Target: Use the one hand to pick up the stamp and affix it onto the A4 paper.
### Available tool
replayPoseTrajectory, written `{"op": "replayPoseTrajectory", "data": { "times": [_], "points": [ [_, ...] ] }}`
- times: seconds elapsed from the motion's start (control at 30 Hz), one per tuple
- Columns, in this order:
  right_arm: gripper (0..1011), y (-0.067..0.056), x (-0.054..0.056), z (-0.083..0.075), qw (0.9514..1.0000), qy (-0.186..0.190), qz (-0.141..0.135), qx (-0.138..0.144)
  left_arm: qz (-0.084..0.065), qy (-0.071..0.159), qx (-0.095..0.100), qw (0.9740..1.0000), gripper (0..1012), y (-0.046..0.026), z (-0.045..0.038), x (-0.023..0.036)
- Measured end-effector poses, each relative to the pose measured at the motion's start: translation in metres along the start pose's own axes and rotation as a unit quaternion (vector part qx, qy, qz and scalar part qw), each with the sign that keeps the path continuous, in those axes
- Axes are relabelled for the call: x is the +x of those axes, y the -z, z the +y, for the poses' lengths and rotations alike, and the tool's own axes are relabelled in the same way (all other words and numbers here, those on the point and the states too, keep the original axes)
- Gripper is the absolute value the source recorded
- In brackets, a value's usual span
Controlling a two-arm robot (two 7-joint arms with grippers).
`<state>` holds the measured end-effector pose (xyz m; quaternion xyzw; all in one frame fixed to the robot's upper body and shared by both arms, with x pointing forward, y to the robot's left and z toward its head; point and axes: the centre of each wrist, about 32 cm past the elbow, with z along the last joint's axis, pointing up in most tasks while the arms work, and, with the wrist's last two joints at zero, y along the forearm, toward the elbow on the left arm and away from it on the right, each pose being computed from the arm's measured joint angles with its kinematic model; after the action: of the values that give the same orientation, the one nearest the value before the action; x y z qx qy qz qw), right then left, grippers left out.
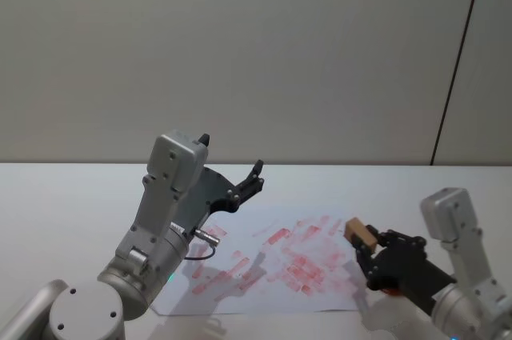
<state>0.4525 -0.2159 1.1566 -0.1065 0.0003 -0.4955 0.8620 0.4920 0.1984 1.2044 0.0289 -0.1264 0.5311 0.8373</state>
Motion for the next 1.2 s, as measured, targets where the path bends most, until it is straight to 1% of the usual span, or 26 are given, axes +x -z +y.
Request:
{"op": "replayPoseTrajectory", "data": {
  "times": [0.07,0.2,0.27,0.43,0.5,0.87,1.2],
  "points": [
    [216,-0.002,-0.003,0.003,1.0000,-0.009,-0.001,-0.002,0.000,0.000,0.000,1.0000,1002,0.0000,0.0000,0.0000],
    [216,-0.002,-0.006,0.006,0.9998,-0.019,-0.002,-0.008,0.000,0.000,0.000,1.0000,1002,0.0000,0.0000,0.0000],
    [216,0.000,-0.008,0.010,0.9995,-0.029,-0.002,-0.016,0.000,0.000,0.000,1.0000,1002,0.0000,0.0000,0.0000],
    [216,0.003,-0.012,0.014,0.9988,-0.040,-0.001,-0.028,0.000,0.000,0.000,1.0000,1002,0.0000,0.0000,0.0000],
    [216,0.007,-0.014,0.016,0.9982,-0.046,-0.001,-0.037,0.000,0.000,0.000,1.0000,1002,0.0000,0.0000,0.0000],
    [216,0.017,-0.017,0.021,0.9964,-0.060,-0.001,-0.061,0.000,0.000,0.000,1.0000,1002,0.0000,0.0000,0.0000],
    [216,0.022,-0.018,0.023,0.9953,-0.064,0.000,-0.073,0.000,0.000,0.000,1.0000,1003,0.0000,0.0000,0.0000]
  ]
}}
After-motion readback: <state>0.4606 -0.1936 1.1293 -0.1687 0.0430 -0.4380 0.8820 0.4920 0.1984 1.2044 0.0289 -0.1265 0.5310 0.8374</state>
